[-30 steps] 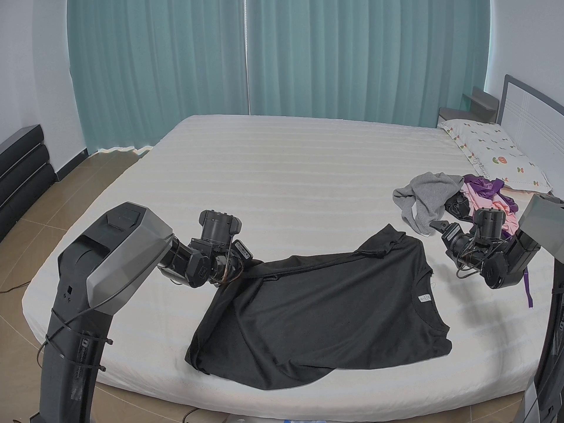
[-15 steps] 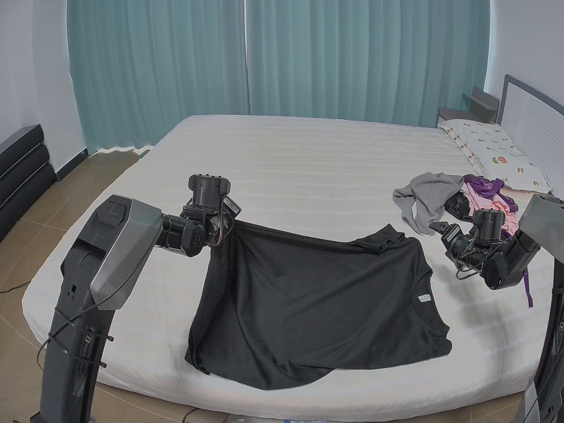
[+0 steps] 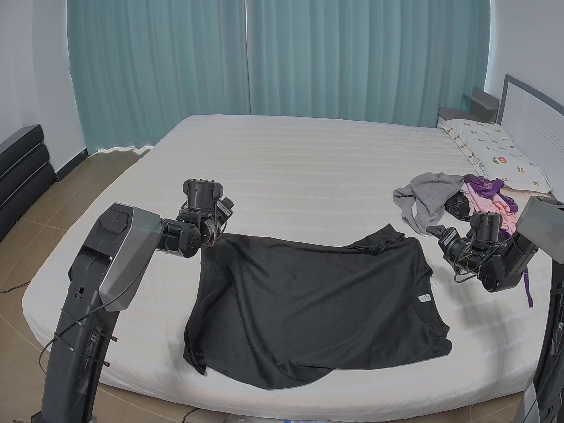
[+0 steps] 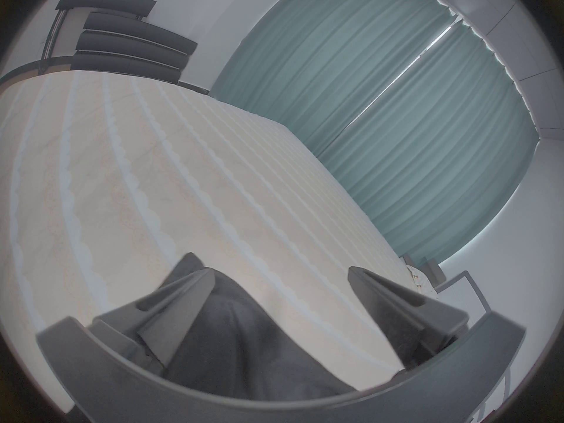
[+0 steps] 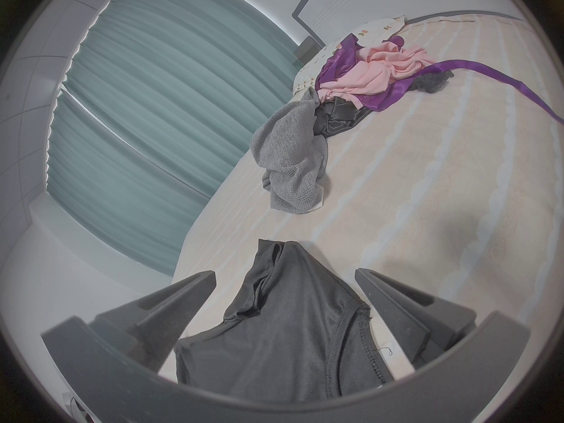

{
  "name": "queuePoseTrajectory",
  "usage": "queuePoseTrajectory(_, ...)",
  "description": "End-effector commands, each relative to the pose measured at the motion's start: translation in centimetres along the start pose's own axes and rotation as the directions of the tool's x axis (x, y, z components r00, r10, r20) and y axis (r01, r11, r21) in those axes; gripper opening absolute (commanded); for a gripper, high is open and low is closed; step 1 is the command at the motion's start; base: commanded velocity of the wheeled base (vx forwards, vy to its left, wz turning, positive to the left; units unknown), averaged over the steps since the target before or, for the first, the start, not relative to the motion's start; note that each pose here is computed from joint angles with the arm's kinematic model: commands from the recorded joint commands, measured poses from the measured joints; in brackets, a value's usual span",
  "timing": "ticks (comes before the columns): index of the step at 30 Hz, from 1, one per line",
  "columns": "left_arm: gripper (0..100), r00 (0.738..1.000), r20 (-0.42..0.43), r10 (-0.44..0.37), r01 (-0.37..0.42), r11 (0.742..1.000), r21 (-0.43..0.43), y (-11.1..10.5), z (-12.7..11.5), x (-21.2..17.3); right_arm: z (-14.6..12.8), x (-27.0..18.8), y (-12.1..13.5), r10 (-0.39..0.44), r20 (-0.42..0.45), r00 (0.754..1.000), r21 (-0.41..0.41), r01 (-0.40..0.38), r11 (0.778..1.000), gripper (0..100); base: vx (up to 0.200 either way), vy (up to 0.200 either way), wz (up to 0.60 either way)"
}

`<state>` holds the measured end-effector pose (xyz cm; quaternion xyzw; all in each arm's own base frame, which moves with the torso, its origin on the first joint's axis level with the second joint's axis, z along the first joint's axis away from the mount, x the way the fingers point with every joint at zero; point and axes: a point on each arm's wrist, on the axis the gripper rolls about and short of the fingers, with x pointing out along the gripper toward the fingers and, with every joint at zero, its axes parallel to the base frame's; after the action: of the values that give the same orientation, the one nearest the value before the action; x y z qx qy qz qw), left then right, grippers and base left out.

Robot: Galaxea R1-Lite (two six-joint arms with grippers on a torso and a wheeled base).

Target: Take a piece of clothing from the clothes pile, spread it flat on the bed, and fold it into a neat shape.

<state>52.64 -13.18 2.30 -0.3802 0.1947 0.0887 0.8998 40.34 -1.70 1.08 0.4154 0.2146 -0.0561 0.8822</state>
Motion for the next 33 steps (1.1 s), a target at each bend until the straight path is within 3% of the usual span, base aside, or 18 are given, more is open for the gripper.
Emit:
queuePoseTrajectory(1, 100, 0.999, -0.006, 0.052, -0.052, 0.999, -0.008, 1.0, 1.6, -0.6, -0.3, -0.1, -0.2, 0.001, -0.004, 1.0, -0.022, -0.001, 1.0, 100, 0.0, 0.0, 0.0)
queuePoseTrajectory(8, 100, 0.992, -0.083, 0.097, -0.098, 0.995, -0.01, 1.9, 3.9, -4.9, -0.3, -1.5, 0.4, 0.02, 0.004, 1.0, -0.11, -0.019, 0.994, 100, 0.0, 0.0, 0.0)
queuePoseTrajectory(10, 100, 0.982, -0.15, 0.116, -0.117, 0.993, 0.0, 2.8, 3.6, -7.3, -0.4, -2.8, 0.5, 0.013, -0.005, 1.0, -0.133, -0.013, 0.991, 100, 0.0, 0.0, 0.0)
queuePoseTrajectory(14, 100, 0.978, -0.169, 0.126, -0.128, 0.992, 0.002, 3.9, 3.1, -9.8, -0.7, -4.5, 0.3, 0.004, -0.029, 1.0, -0.13, -0.008, 0.991, 100, 0.0, 0.0, 0.0)
queuePoseTrajectory(16, 100, 0.979, -0.178, 0.104, -0.108, 0.994, -0.01, 5.0, 1.8, -12.6, -1.8, -6.7, -0.8, -0.009, -0.094, 0.996, -0.118, -0.003, 0.993, 100, 0.0, 0.0, 0.0)
queuePoseTrajectory(21, 100, 0.972, -0.23, 0.051, -0.06, 0.998, -0.036, 5.8, -0.6, -16.9, -3.7, -9.9, -2.0, 0.001, -0.145, 0.989, -0.12, -0.019, 0.993, 100, 0.0, 0.0, 0.0)
queuePoseTrajectory(25, 100, 0.963, -0.265, 0.058, -0.071, 0.997, -0.039, 6.4, -2.2, -18.3, -4.9, -11.6, -2.0, 0.014, -0.161, 0.987, -0.143, -0.038, 0.989, 100, 0.0, 0.0, 0.0)
queuePoseTrajectory(33, 100, 0.941, -0.332, 0.065, -0.112, 0.986, -0.123, 8.3, -3.3, -19.0, -6.4, -11.8, -3.3, -0.041, -0.225, 0.974, -0.135, 0.011, 0.991, 100, 0.0, 0.0, 0.0)
